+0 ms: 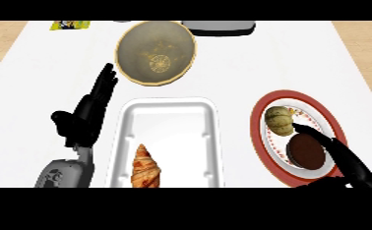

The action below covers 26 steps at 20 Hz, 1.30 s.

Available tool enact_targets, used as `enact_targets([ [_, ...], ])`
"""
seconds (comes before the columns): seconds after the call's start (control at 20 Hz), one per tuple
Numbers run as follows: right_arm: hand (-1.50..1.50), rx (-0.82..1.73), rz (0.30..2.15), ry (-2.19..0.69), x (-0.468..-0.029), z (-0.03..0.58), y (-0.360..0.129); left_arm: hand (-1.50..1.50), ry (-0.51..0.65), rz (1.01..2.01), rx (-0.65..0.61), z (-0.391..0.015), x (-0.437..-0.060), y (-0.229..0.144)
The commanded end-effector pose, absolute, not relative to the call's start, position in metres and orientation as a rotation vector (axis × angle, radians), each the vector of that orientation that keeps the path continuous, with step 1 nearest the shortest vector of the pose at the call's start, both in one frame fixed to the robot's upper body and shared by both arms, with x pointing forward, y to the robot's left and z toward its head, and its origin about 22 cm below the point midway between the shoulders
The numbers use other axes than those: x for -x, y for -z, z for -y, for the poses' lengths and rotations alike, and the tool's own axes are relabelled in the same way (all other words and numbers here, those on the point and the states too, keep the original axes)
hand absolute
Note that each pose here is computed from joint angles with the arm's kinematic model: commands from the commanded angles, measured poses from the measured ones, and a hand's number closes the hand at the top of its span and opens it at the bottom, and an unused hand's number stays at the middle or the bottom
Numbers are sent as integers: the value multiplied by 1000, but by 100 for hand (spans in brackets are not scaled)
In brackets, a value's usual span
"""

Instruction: Pick the cupcake from the plate and place it in the bowl

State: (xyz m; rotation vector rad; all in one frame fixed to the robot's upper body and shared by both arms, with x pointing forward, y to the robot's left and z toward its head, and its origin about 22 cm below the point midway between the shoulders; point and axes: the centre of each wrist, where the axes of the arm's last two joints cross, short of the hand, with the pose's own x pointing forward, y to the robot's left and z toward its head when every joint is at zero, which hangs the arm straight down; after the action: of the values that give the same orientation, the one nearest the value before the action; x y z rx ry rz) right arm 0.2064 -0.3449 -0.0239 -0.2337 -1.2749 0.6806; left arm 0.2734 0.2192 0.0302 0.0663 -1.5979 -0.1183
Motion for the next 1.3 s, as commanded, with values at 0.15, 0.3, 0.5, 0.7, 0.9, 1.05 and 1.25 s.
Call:
enact_targets([
  [0.15, 150, 217, 1343, -917, -205, 324, 35, 0, 102, 1586, -53, -218, -272, -18],
  [0.3, 150, 176, 1346, -868, -206, 326, 46, 0, 117, 1595, -53, -234, -275, -32],
  [0.5, 150, 162, 1396, -784, -219, 247, 21, 0, 114, 1591, -70, -228, -274, -33],
  [0.7, 150, 213, 1475, -628, -245, 182, 12, 0, 161, 1605, -16, -211, -276, -36],
  [0.9, 150, 287, 1563, -551, -260, 154, -14, 0, 199, 1610, 14, -201, -278, -38],
  [1.05, 150, 339, 1679, -464, -273, 130, -44, 0, 206, 1608, 34, -194, -278, -35],
  [1.25, 150, 454, 1825, -421, -283, 97, -75, 0, 232, 1610, 68, -182, -283, -39],
])
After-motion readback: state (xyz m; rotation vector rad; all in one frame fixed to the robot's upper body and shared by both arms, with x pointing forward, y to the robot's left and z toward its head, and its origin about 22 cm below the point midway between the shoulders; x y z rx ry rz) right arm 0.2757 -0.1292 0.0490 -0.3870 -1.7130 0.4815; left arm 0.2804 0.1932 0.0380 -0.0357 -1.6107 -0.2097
